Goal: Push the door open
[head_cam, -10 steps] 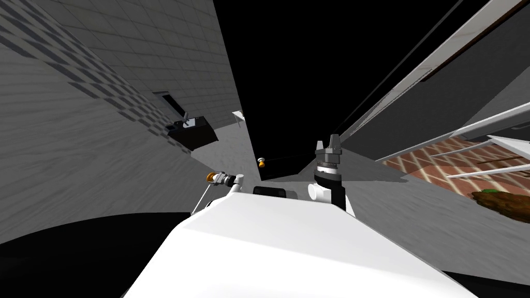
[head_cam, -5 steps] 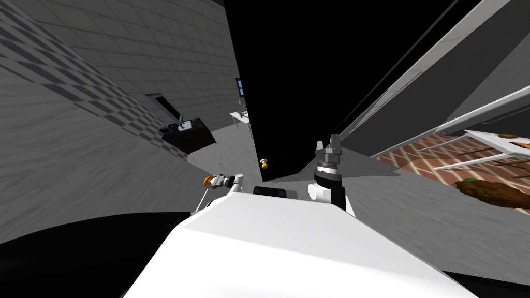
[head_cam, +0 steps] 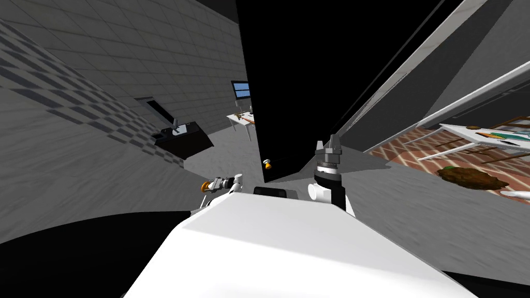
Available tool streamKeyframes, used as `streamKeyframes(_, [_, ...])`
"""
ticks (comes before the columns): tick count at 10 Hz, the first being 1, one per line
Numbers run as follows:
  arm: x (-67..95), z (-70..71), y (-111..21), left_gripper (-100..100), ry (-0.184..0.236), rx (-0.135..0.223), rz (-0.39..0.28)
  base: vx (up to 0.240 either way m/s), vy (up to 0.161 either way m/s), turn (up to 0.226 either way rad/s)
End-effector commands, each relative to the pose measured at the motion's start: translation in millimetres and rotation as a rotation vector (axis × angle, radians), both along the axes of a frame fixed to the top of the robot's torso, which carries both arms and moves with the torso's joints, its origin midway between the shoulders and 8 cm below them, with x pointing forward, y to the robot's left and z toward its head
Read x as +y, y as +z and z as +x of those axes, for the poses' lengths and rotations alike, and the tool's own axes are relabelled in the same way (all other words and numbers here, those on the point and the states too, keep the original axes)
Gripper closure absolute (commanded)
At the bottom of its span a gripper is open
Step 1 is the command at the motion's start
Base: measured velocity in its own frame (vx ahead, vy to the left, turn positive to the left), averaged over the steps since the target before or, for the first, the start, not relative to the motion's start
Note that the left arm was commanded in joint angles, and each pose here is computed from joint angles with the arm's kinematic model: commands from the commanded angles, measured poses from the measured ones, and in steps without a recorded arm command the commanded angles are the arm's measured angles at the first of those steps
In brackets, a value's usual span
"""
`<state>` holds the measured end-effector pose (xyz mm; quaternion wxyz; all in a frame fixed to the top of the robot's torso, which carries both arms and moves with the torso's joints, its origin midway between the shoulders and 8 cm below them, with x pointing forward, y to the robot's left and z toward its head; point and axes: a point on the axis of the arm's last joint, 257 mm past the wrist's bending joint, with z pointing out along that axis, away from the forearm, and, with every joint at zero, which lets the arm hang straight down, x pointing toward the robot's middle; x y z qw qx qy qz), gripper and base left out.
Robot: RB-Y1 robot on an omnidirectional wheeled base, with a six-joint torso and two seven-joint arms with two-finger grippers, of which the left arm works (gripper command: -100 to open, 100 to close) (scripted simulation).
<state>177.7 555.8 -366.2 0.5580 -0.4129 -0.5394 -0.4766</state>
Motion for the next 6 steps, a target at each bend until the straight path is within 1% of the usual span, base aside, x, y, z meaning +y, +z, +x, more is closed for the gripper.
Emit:
streamKeyframes(1, [-4.5, -18.8, -0.5, 100, 0.070, 0.001, -0.002, 0.007, 0.158, -0.146])
streamKeyframes(4, [-23.9, -42.1, -10.9, 100, 0.171, 0.006, -0.037, -0.002, 0.190, -0.153])
streamKeyframes(5, [-34.2, -50.9, -15.8, 100, 0.210, 0.011, -0.054, -0.034, 0.210, -0.168])
streamKeyframes(6, [-34.2, -50.9, -15.8, 100, 0.210, 0.011, -0.054, -0.008, 0.139, -0.064])
